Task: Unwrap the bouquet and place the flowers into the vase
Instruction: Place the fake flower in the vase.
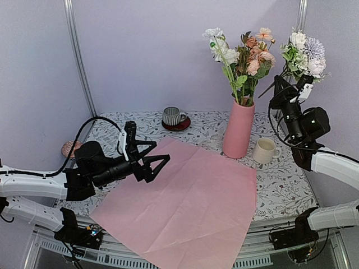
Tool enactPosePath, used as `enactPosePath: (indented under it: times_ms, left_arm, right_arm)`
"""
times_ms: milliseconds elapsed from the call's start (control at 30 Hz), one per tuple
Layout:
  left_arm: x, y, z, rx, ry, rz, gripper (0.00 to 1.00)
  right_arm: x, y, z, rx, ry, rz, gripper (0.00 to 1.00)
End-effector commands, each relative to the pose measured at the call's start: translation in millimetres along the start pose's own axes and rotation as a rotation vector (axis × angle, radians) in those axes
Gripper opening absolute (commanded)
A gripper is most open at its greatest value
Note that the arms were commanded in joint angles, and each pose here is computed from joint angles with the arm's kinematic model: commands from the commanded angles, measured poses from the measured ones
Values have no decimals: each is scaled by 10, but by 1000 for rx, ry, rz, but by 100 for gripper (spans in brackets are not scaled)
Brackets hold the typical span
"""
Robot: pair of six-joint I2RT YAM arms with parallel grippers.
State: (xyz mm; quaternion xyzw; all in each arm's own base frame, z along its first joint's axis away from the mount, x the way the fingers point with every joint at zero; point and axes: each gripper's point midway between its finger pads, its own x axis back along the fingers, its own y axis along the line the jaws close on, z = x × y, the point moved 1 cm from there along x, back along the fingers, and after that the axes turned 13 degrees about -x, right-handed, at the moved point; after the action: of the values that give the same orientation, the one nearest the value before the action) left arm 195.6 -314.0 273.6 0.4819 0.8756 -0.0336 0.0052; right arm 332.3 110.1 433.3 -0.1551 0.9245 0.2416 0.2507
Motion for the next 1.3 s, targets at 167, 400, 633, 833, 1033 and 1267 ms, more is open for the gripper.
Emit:
enactPosePath:
  times_ms: [167,400,633,833,1033,1267]
  left_arm:
    - [46,6,75,-8,14,-4,97]
    - [85,-3,54,-3,-5,3,97]
    - [87,-9,90,-1,2,9,97]
    - [99,-20,101,3,3,15,97]
    - [116,-17,92,4,-2,13,97]
    - [129,-16,112,9,-2,13,97]
  right_arm:
    - [-116,62,113,-2,-12,-75,2]
    - [-239,-78,460,8,49,-85,2]
    - [-254,-193,886,20,164,-85,2]
    - [-231,-392,1324,38,300,-18,2]
    - [-114,-523,1619,40,409,25,2]
    - [-20,-601,1756,64,469,51,17]
